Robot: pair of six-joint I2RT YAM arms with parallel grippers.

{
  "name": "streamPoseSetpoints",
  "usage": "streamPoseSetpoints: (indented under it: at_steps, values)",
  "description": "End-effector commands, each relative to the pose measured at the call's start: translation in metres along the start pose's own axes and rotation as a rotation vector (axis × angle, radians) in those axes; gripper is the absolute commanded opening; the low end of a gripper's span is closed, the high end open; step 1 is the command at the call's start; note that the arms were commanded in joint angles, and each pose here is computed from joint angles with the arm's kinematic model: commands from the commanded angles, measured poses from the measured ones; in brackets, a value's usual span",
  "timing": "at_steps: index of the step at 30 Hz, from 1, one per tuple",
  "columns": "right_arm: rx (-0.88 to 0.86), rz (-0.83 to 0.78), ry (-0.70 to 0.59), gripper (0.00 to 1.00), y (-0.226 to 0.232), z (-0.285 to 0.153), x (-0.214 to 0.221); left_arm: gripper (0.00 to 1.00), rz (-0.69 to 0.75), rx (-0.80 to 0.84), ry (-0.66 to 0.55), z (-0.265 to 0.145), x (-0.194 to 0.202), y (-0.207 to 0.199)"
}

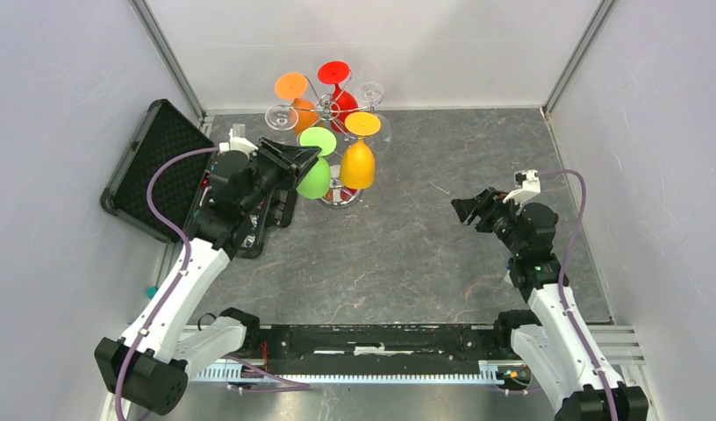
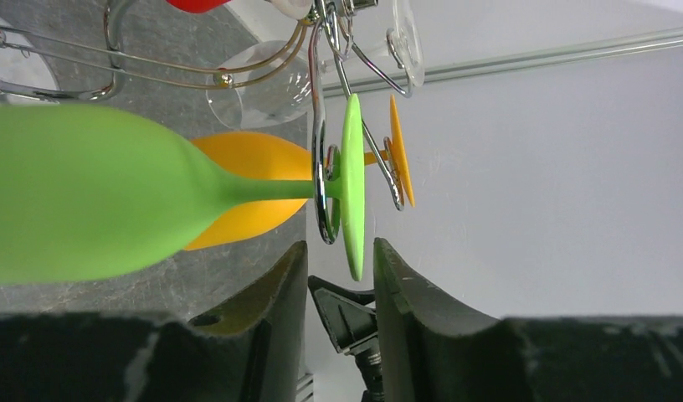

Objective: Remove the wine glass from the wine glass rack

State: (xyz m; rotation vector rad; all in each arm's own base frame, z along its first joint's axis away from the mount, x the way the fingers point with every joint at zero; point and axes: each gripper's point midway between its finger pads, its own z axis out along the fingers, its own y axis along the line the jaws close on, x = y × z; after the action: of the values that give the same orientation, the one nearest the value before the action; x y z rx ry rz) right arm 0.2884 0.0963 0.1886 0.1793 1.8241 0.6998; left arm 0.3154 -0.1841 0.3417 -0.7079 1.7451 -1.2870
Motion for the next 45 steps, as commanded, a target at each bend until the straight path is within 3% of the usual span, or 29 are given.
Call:
streamPoseSetpoints:
  at_steps: [1, 11, 26, 34, 45]
  values:
    - [-0.006, -0.016, -0.044, 0.72, 0.003, -0.001, -0.011, 0.32, -0.029, 0.048, -0.05, -0.002, -0.009, -0.014]
    - [0.014, -0.022, -0.055, 0.72, 0.001, -0.006, -0.012, 0.02, -0.022, 0.076, -0.049, -0.009, -0.007, -0.021]
    - [0.024, -0.01, -0.067, 0.72, 0.002, -0.009, -0.015, 0.02, -0.011, 0.163, -0.065, -0.023, -0.012, -0.05]
    - [0.014, 0.009, -0.071, 0.72, 0.006, -0.011, -0.018, 0.02, -0.019, 0.137, -0.241, -0.035, -0.042, -0.048]
    - [0.0, 0.011, -0.076, 0.72, 0.015, -0.014, -0.028, 0.02, 0.03, 0.179, -0.25, -0.017, -0.049, -0.064]
